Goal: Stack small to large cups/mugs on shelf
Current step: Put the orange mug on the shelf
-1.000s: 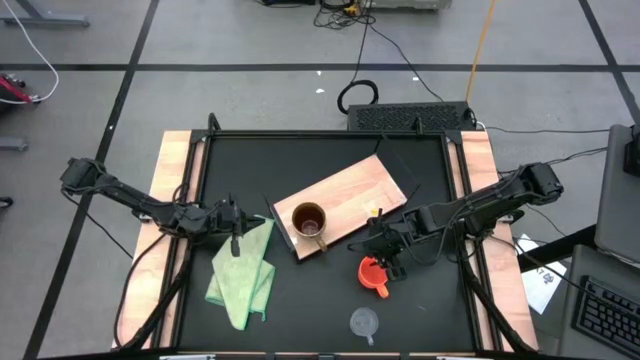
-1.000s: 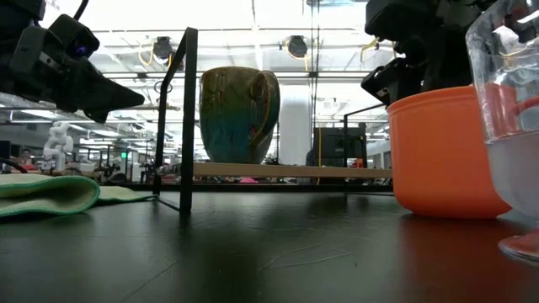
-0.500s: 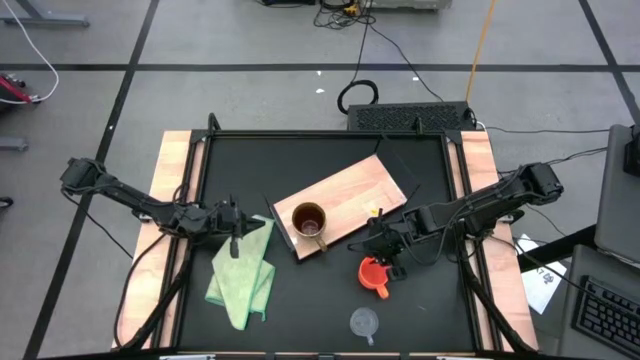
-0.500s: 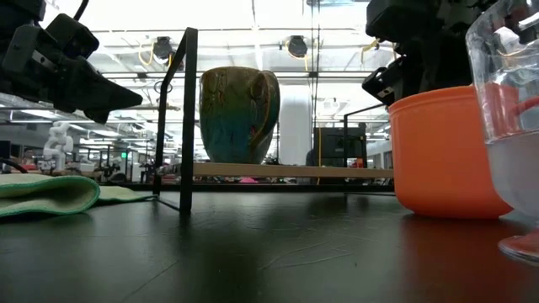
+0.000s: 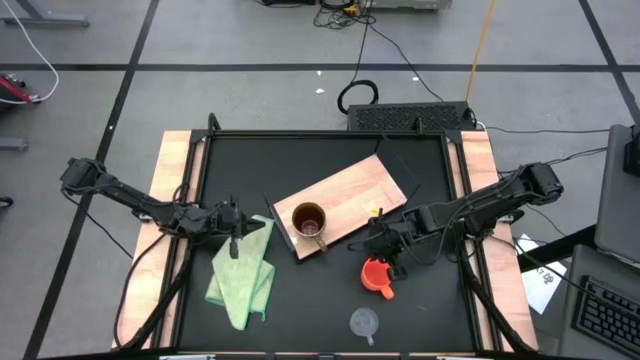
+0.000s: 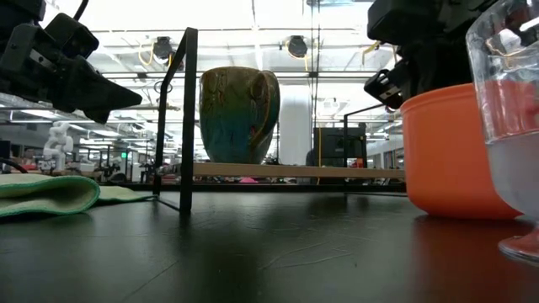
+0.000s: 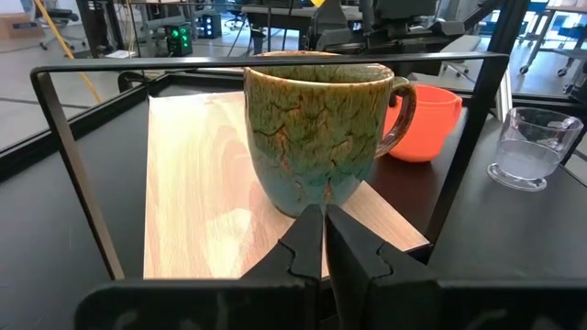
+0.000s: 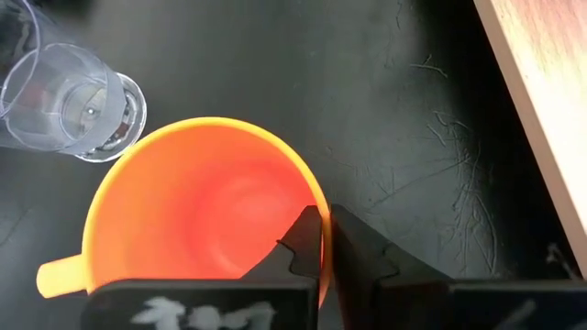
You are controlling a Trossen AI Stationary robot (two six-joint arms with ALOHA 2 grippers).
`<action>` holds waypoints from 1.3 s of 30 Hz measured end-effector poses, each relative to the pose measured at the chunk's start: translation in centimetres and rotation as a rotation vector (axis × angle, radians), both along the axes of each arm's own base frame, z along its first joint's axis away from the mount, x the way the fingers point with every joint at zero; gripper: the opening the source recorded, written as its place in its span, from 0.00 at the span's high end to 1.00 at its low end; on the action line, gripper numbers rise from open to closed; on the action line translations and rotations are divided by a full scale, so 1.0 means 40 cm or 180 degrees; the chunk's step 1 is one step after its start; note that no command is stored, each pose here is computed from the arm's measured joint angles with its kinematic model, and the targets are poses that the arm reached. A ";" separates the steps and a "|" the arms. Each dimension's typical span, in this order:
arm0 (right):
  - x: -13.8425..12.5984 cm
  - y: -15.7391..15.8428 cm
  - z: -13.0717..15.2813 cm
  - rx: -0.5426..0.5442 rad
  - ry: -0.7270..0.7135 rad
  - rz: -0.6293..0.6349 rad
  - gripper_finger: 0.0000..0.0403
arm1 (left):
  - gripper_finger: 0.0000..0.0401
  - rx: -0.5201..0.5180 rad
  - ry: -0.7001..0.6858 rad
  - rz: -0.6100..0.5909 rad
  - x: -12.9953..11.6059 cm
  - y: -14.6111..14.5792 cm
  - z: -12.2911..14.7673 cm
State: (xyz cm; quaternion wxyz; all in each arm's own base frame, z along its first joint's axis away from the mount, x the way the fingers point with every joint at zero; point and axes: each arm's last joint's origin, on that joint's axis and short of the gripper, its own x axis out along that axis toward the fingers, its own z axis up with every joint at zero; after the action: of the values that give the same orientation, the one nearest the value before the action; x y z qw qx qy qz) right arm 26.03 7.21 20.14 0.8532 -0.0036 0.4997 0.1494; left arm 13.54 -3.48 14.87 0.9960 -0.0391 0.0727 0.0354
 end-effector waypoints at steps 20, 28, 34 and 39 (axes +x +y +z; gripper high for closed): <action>-0.045 -0.014 0.093 0.0048 -0.0558 -0.0034 0.99 | 0.95 0.0030 0.0011 -0.0005 0.000 0.000 -0.001; -0.108 -0.037 0.071 0.0140 -0.0889 -0.0185 1.00 | 0.95 0.0035 0.0028 -0.0005 0.000 0.000 -0.002; -0.157 -0.046 0.054 0.0309 -0.1114 -0.0269 1.00 | 0.95 0.0033 0.0027 -0.0005 0.000 0.000 -0.002; -0.195 -0.053 0.023 0.0408 -0.1253 -0.0301 1.00 | 0.95 0.0029 0.0027 -0.0004 0.000 0.000 -0.002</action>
State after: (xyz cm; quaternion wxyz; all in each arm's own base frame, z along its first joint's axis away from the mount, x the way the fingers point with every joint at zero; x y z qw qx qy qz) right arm 18.23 5.09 21.06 0.9389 0.0450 0.3125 0.1371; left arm 13.53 -3.47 14.79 0.9958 -0.0344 0.0768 0.0352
